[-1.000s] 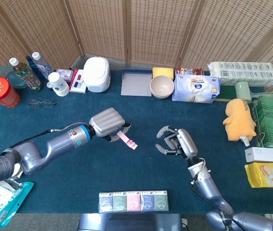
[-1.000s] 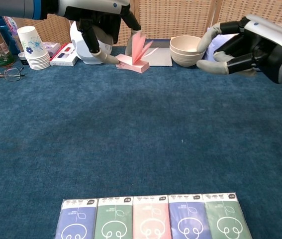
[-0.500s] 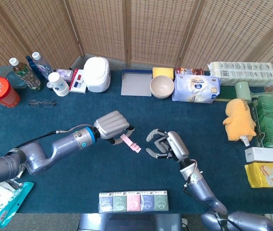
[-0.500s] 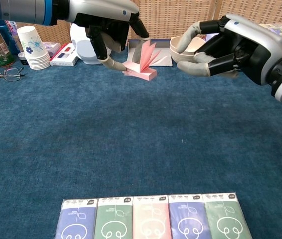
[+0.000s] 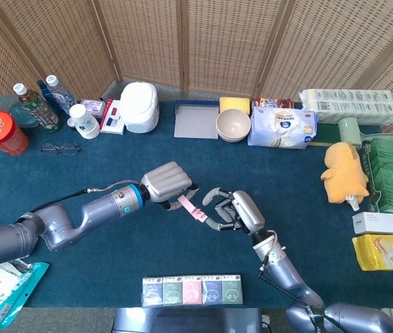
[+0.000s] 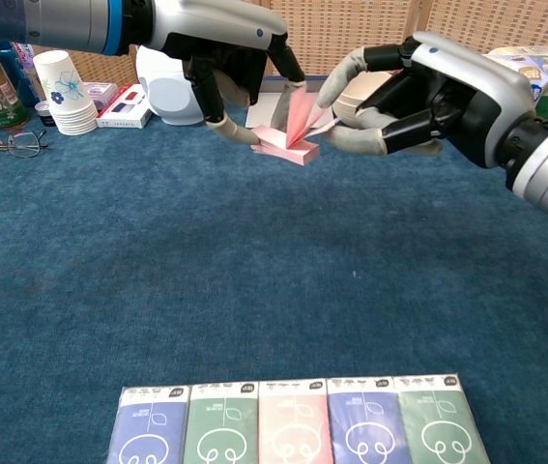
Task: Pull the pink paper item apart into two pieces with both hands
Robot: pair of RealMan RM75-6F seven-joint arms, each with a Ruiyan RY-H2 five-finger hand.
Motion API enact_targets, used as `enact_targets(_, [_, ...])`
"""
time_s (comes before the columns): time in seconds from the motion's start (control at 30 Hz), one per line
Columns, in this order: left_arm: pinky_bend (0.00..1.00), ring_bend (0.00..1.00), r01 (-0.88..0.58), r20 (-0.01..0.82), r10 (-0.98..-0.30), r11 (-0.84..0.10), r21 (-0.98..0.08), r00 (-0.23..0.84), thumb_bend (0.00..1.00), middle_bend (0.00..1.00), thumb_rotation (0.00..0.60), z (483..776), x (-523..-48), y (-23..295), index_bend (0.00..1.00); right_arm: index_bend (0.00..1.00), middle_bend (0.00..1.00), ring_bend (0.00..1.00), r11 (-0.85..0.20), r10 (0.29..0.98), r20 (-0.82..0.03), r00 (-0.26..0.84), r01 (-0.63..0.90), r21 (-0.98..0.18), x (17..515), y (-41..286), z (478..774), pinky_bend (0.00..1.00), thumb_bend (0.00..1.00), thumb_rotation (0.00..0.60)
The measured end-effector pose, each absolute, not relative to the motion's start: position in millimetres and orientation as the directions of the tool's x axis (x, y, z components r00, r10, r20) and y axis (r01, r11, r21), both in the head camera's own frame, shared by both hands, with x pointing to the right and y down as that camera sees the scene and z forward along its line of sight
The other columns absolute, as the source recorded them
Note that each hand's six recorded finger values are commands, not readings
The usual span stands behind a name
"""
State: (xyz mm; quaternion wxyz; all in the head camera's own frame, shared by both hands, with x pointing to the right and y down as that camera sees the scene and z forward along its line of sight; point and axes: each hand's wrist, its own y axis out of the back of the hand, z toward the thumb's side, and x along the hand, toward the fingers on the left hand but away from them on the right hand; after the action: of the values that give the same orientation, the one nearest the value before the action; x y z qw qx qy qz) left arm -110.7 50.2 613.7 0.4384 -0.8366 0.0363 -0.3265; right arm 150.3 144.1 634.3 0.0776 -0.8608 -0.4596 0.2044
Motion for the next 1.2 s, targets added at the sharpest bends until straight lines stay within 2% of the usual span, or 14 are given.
enact_targets(0.5, [1.0, 1.0, 0.236, 0.524, -0.337, -0.618, -0.75, 0.782, 0.39, 1.0, 0.6, 617, -107, 52, 0.66, 0.53, 1.0, 1.0, -0.579, 0.814, -0.279, 0.509, 0.75, -0.32, 141, 144, 633, 1.0, 0.33, 0.6])
enact_targets(1.2, [1.0, 1.0, 0.251, 0.541, -0.325, -0.628, -0.736, 0.776, 0.39, 1.0, 0.6, 622, -103, 53, 0.66, 0.52, 1.0, 1.0, -0.602, 0.798, -0.282, 0.533, 0.734, -0.315, 132, 145, 632, 1.0, 0.35, 0.6])
